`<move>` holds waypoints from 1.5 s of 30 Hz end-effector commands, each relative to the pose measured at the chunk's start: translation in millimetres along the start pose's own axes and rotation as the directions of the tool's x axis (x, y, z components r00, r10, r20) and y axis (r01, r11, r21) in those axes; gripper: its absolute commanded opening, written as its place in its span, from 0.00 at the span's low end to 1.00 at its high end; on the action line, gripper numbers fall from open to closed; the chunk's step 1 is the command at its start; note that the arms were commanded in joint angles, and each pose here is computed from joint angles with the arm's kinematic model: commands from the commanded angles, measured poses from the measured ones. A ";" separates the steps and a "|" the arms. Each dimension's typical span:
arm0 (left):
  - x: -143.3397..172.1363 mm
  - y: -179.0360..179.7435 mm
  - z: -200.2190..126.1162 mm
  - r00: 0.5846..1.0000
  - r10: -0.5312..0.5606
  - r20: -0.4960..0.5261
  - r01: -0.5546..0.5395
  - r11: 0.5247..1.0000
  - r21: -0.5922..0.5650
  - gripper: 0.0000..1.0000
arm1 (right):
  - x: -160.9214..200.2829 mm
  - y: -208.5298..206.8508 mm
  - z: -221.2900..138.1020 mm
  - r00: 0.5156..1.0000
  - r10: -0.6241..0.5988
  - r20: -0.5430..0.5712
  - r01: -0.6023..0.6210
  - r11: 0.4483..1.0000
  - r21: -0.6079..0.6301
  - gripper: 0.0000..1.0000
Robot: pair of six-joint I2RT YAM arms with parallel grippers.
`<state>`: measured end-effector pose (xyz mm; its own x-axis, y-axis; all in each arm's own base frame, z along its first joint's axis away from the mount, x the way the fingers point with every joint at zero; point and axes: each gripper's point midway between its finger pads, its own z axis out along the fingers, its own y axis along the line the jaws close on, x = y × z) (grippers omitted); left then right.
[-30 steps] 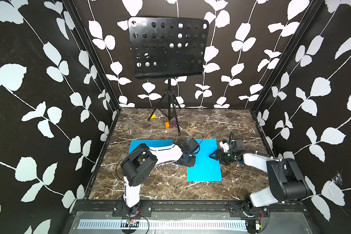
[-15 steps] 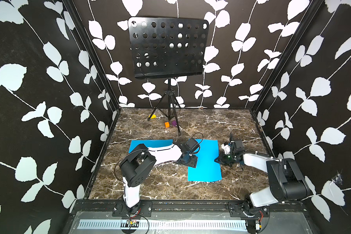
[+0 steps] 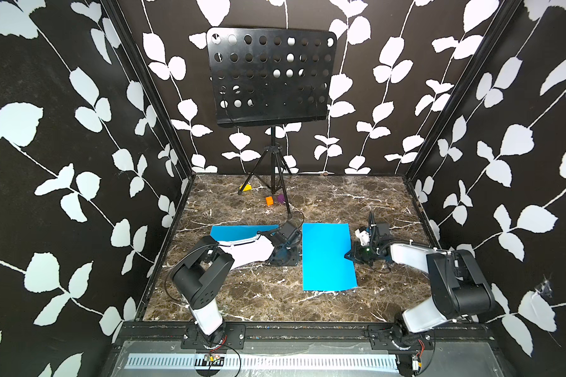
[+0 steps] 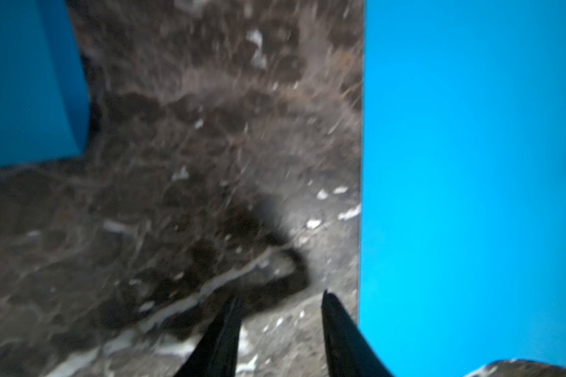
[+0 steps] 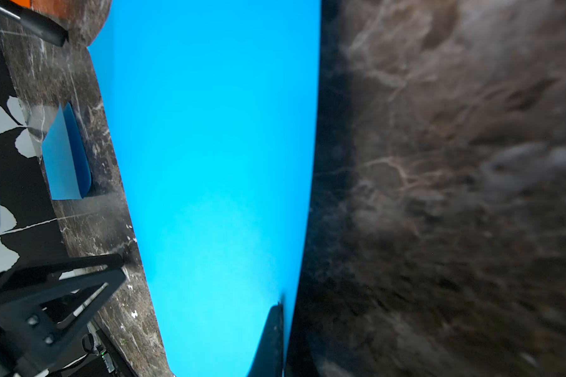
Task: Fold the rectangular paper in half along the long edge
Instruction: Fold the paper at the center of the board.
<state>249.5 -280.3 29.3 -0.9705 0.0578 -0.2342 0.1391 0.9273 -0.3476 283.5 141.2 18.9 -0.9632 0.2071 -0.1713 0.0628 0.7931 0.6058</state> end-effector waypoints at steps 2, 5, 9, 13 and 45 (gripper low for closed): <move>8.1 -19.6 13.4 0.998 -0.042 -0.043 0.047 0.992 0.119 0.35 | -3.6 7.6 3.3 1.000 -0.022 -0.004 0.022 1.000 -0.018 0.00; 8.6 -14.0 19.7 0.998 -0.050 -0.048 0.055 0.994 0.099 0.31 | -2.5 9.4 5.4 1.000 -0.026 -0.014 0.026 0.999 -0.023 0.00; 11.4 -5.4 29.0 0.996 -0.058 -0.063 0.062 0.996 0.066 0.24 | 0.0 14.2 7.9 0.999 -0.039 -0.030 0.038 0.999 -0.036 0.00; 14.5 3.4 35.2 0.995 -0.061 -0.076 0.063 0.998 0.024 0.16 | 2.5 18.9 9.1 0.998 -0.053 -0.046 0.051 0.998 -0.048 0.00; 34.6 32.9 32.6 0.988 -0.080 -0.131 0.066 0.992 -0.105 0.20 | -22.6 10.4 -17.7 0.998 -0.057 0.041 0.055 0.997 0.058 0.29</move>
<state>257.5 -304.8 20.1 -0.9762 0.0189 -0.2159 0.1141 0.8919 -0.4377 298.5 139.5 36.9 -0.9595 0.1783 -0.2180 0.0262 0.8272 0.5613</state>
